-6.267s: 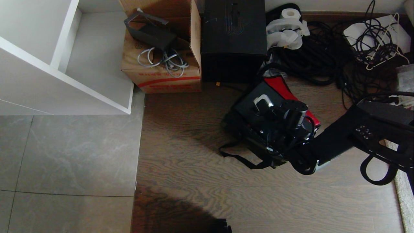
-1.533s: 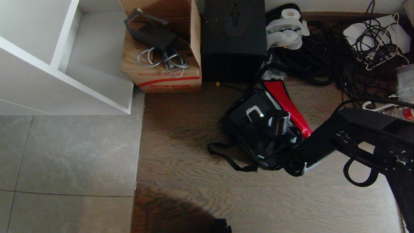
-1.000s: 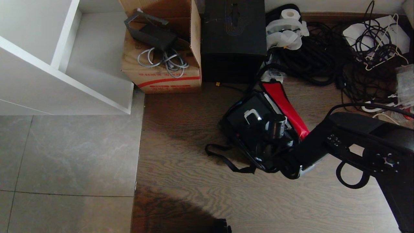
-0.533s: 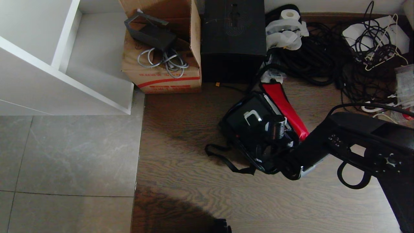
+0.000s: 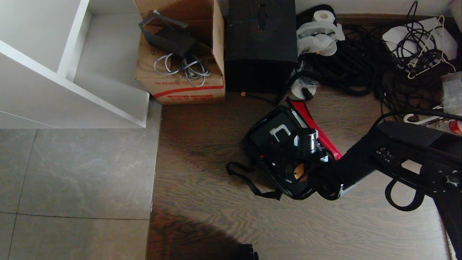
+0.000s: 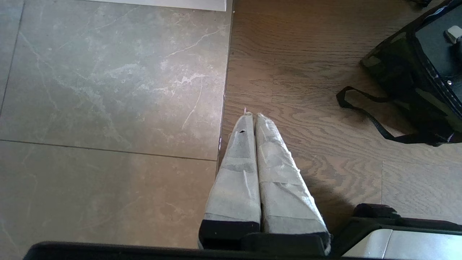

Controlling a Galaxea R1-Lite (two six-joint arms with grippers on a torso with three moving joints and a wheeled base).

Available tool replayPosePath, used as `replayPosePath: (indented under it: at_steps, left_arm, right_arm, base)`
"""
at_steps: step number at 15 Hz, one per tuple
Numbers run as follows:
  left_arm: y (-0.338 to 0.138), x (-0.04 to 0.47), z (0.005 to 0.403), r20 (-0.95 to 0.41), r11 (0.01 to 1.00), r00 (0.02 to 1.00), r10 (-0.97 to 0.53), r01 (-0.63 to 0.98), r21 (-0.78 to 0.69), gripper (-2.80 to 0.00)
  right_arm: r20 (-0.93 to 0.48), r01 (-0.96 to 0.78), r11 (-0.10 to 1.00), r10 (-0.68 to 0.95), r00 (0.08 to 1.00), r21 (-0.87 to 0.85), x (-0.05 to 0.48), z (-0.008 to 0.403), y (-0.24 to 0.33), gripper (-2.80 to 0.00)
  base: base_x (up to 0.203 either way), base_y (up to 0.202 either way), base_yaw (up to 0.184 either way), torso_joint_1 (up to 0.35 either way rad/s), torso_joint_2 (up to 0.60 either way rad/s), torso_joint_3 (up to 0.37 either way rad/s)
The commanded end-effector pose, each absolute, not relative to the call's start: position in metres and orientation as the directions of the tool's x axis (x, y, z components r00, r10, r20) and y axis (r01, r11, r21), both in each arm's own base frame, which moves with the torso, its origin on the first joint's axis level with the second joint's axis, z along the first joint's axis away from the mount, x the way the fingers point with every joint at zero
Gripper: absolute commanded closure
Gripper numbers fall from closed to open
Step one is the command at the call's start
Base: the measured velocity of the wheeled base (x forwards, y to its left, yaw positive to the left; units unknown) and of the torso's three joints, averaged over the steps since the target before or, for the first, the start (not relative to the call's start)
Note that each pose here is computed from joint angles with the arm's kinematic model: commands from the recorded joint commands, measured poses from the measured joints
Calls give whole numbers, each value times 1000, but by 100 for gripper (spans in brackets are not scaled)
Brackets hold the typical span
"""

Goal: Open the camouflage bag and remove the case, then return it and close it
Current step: Lift the black box

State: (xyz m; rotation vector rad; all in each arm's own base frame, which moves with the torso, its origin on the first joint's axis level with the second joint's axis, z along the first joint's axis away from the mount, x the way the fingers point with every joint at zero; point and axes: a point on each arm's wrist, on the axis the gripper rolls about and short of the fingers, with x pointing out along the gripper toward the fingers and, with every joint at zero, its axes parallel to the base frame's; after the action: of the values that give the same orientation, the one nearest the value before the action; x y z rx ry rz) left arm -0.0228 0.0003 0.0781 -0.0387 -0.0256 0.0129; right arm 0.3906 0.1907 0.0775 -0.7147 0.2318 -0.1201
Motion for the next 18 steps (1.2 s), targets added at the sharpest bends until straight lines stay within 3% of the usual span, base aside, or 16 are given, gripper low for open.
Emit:
replayPosePath:
  at_steps: [1,11,18]
  left_arm:
    - [0,-22,76,17,999,1000,14,-13,-39,0]
    - [0,-22,76,17,999,1000,14,-13,-40,0]
    - [0,-22,76,17,999,1000,14,-13,-39,0]
  right_arm:
    - [-174,11,766,-160,972,-643,390,84,189,0]
    - [-169,7,825,-124,978,-565,378,158,174,0]
    - [-146,22,830,-124,981,-557,367,184,168,0]
  base:
    - [0,0,0,0,0,0]
    - [0,0,0,0,0,0]
    - [0,0,0,0,0,0]
